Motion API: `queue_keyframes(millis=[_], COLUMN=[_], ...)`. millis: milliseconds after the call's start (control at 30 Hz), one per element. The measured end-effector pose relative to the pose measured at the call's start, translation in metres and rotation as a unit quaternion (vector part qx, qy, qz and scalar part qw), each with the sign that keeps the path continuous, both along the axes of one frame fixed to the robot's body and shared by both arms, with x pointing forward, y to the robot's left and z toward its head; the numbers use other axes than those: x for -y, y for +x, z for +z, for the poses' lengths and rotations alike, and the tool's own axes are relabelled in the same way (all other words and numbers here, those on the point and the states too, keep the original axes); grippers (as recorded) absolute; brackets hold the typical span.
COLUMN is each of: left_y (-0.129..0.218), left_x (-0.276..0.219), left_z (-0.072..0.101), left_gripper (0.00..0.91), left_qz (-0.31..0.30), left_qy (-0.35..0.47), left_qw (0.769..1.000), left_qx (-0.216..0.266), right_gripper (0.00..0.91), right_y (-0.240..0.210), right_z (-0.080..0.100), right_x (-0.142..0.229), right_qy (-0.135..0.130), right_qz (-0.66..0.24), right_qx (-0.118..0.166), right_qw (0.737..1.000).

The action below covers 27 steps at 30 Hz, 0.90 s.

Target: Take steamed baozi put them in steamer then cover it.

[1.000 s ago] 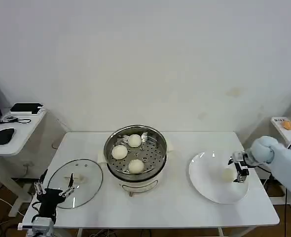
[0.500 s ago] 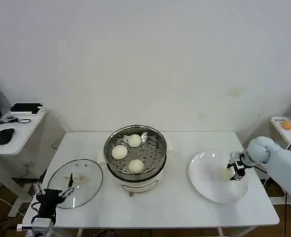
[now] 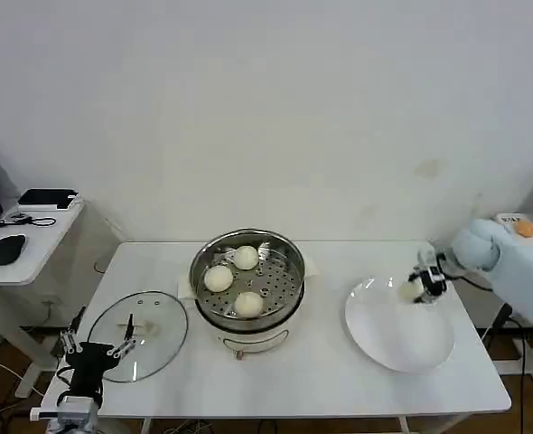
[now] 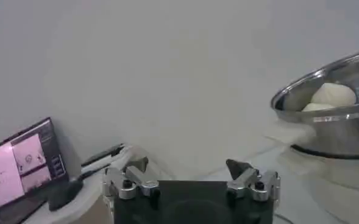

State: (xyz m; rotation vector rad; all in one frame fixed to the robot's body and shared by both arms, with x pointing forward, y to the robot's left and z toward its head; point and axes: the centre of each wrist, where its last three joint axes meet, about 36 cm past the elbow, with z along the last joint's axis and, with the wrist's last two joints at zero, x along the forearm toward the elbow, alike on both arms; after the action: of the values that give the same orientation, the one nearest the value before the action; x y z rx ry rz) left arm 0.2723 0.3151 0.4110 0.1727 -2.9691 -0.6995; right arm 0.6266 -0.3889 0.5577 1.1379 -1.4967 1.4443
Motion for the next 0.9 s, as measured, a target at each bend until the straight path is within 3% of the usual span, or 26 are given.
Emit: queue_keyframes(millis=[300,400,633,767,900], left_y=[0.000,0.000,0.000,0.000,0.000], left_x=[-0.001,-0.001,-0.002,-0.002,-0.001], left_z=[0.002,0.002,0.002,0.004,0.004], left_gripper=[0.907,0.907,0.907,0.907,0.907], left_qz=[-0.001,0.000,0.006,0.008,0.009], left_qy=[0.002,0.002,0.001,0.001,-0.001], left_qw=[1.000,1.000,1.000,1.000,1.000], left_qx=[0.002,0.003,0.006,0.009,0.011], right_gripper=[0.615,0.615,0.615,0.615,0.615], right_y=[0.014,0.015,0.014,0.013,0.013], right_z=[0.080,0.098,0.110,0.106,0.094], right_x=[-0.090,-0.123,-0.195,-0.234,-0.261], right_qy=[0.039,0.056,0.100,0.116,0.116], right_qz=[0.040,0.049,0.051,0.041,0.027], right_qx=[0.045,0.048,0.030,0.016,0.003], right_qw=[0.997,0.996,0.993,0.992,0.993])
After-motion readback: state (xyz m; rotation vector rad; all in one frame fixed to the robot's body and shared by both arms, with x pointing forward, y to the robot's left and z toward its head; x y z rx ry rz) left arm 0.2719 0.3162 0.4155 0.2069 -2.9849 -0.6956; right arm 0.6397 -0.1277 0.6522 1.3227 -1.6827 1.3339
